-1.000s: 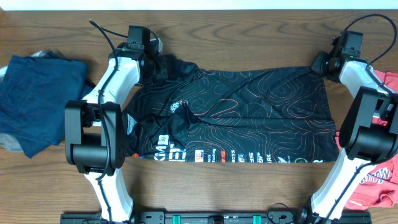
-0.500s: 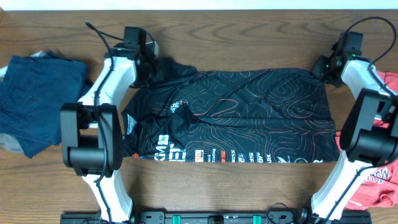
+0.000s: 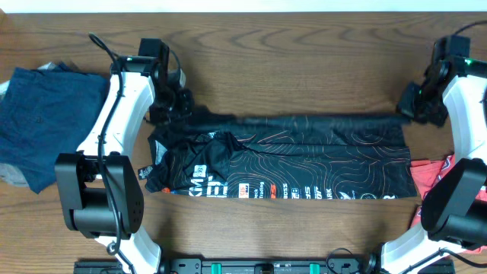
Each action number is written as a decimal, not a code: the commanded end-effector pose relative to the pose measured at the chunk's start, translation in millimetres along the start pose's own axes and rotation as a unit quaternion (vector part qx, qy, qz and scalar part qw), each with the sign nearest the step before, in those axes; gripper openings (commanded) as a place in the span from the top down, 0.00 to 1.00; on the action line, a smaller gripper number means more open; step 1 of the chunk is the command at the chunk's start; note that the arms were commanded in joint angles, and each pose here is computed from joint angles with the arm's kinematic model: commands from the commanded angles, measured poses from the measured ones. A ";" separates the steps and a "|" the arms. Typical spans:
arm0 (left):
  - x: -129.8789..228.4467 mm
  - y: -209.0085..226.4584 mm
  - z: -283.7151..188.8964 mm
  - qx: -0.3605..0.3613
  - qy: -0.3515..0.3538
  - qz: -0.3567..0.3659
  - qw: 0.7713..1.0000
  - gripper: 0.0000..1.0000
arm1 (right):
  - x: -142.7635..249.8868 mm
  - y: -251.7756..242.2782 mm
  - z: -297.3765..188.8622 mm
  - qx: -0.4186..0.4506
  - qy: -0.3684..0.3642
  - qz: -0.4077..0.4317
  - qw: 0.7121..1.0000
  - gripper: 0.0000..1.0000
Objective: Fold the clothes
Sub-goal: 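Fold the jersey's top half down toward the bottom edge with both grippers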
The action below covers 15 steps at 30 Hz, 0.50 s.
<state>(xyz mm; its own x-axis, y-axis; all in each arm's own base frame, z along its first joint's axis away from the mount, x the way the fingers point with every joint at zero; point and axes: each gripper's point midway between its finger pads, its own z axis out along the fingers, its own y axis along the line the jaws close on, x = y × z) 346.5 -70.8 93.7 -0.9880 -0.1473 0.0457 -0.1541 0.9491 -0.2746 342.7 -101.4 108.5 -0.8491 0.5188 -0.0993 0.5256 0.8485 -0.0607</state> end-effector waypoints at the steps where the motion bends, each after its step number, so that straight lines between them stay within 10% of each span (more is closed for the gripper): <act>1: 12.6 9.0 -4.4 -0.024 0.020 -0.003 1.000 0.94 | 16.0 -26.6 -2.7 0.063 0.026 -0.011 0.998 0.99; 15: 75.2 38.3 -5.4 -0.094 0.141 -0.030 0.985 0.94 | 77.8 -74.2 20.5 0.131 0.147 -0.010 0.980 0.99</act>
<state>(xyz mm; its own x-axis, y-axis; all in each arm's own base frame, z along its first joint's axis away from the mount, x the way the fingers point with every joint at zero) 278.5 -50.5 93.9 -0.9416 -0.1552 0.2990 -0.1973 0.9734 -0.1161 250.2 -118.4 88.4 -0.8221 0.5403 0.1798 0.4848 0.8297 -0.2766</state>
